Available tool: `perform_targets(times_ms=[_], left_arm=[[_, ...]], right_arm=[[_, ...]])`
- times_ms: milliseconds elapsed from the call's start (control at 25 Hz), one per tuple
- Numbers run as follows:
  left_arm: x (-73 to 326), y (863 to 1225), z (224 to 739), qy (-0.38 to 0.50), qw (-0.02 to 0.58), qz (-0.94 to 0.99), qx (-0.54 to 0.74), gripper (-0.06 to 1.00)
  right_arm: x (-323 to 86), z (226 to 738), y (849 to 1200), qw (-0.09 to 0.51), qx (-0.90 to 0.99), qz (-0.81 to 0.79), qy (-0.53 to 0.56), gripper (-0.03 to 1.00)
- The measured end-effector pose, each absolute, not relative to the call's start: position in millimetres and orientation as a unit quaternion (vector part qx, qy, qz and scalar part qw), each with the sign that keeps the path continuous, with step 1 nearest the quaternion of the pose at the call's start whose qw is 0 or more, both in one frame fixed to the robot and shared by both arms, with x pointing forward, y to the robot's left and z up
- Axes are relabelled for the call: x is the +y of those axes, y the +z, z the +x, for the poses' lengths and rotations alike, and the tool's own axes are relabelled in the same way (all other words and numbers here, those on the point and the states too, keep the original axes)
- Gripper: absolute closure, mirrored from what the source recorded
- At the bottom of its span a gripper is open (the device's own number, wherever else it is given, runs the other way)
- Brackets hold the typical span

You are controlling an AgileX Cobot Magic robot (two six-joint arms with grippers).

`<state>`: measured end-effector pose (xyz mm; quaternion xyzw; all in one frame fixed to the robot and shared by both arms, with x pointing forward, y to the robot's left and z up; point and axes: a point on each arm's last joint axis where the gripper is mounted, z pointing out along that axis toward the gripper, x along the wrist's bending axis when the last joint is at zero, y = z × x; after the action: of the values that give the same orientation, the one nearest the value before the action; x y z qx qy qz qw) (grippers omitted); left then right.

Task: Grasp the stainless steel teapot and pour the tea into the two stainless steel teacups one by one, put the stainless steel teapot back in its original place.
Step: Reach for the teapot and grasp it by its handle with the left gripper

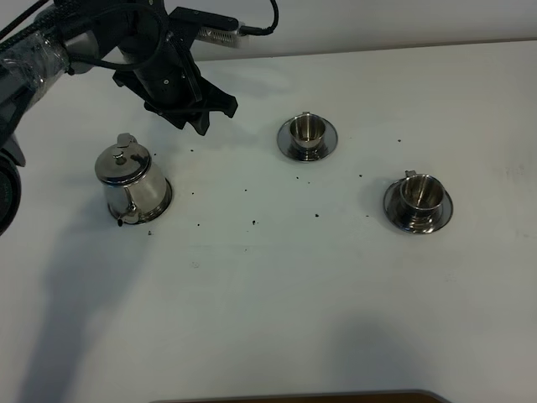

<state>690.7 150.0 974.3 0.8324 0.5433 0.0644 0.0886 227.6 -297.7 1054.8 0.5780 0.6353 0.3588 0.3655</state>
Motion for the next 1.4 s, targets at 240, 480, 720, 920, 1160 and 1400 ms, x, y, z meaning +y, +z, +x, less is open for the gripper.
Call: perform_targets(times_ms=[240, 480, 720, 920, 1160, 1400], left_arm=[[147, 974, 689, 0.044, 0.098, 0.826, 0.553, 0.48], [146, 974, 689, 0.040, 0.104, 0.801, 0.589, 0.48], [152, 974, 695, 0.047, 0.120, 0.788, 0.601, 0.48], [176, 953, 706, 0.040, 0.105, 0.772, 0.625, 0.48], [191, 929, 714, 0.034, 0.092, 0.762, 0.640, 0.48], [206, 927, 717, 0.033, 0.090, 0.752, 0.652, 0.48]], right_arm=[[-298, 228, 1055, 0.365, 0.635, 0.578, 0.359, 0.48], [-298, 228, 1055, 0.365, 0.635, 0.578, 0.359, 0.48], [-298, 228, 1055, 0.365, 0.635, 0.578, 0.359, 0.48], [-298, 228, 1055, 0.365, 0.635, 0.578, 0.359, 0.48], [-298, 228, 1055, 0.365, 0.635, 0.578, 0.359, 0.48], [-298, 228, 1055, 0.365, 0.635, 0.578, 0.359, 0.48]])
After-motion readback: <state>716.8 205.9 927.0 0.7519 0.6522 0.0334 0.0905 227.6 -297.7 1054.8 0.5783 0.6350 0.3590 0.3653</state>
